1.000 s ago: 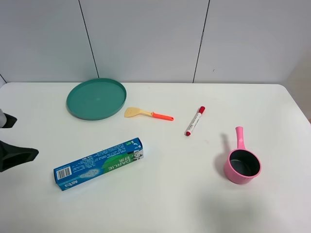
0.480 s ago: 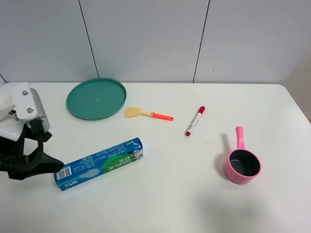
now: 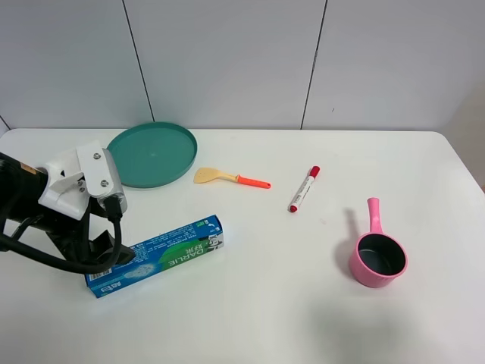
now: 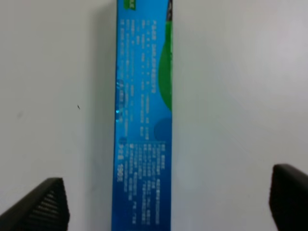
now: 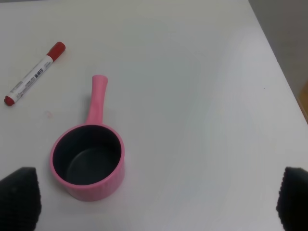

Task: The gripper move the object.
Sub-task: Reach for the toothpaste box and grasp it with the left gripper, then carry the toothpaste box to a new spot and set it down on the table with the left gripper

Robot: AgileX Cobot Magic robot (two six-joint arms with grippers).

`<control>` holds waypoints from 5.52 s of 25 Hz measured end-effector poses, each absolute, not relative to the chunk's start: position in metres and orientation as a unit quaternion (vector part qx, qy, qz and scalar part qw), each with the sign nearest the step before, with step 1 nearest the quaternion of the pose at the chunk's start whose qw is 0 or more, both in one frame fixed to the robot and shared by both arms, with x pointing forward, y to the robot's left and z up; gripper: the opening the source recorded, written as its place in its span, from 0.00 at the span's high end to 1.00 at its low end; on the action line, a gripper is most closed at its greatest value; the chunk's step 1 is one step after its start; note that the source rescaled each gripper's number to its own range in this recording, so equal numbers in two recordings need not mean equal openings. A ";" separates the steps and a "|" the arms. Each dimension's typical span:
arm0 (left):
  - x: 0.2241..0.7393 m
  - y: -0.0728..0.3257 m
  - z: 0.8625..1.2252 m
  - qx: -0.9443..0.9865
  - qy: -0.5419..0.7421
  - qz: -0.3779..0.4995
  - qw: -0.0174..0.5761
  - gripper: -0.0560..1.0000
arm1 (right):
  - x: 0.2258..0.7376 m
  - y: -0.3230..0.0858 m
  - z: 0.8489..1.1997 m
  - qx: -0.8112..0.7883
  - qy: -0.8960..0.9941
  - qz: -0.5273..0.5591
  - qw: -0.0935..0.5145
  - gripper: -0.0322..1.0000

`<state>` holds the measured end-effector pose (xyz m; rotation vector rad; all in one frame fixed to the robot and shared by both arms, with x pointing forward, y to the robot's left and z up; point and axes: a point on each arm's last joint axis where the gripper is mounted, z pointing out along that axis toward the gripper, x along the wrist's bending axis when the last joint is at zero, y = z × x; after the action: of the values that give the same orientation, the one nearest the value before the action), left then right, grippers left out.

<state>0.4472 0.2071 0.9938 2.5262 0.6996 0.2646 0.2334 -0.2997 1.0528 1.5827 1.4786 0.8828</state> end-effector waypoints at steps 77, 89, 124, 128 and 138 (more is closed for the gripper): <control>0.490 0.170 0.968 0.917 0.310 0.053 0.244 0.94 | 0.233 -0.300 1.053 0.623 0.582 0.347 0.391 0.00; 0.546 0.159 1.055 0.937 0.223 0.156 0.220 0.94 | 0.233 -0.300 1.053 0.623 0.582 0.347 0.391 0.00; 0.680 0.030 0.998 0.946 -0.062 0.236 0.212 0.94 | 0.233 -0.300 1.053 0.623 0.582 0.347 0.391 0.00; 0.689 0.024 0.989 0.941 -0.078 0.251 0.212 0.94 | 0.233 -0.300 1.053 0.623 0.582 0.347 0.391 0.00; 0.698 0.002 0.964 0.926 -0.086 0.288 0.228 0.94 | 0.233 -0.300 1.053 0.623 0.582 0.347 0.391 0.00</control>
<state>0.6983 0.0018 0.9642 2.5512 -0.2363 0.7928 0.2334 -0.2997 1.0528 1.5827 1.4786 0.8828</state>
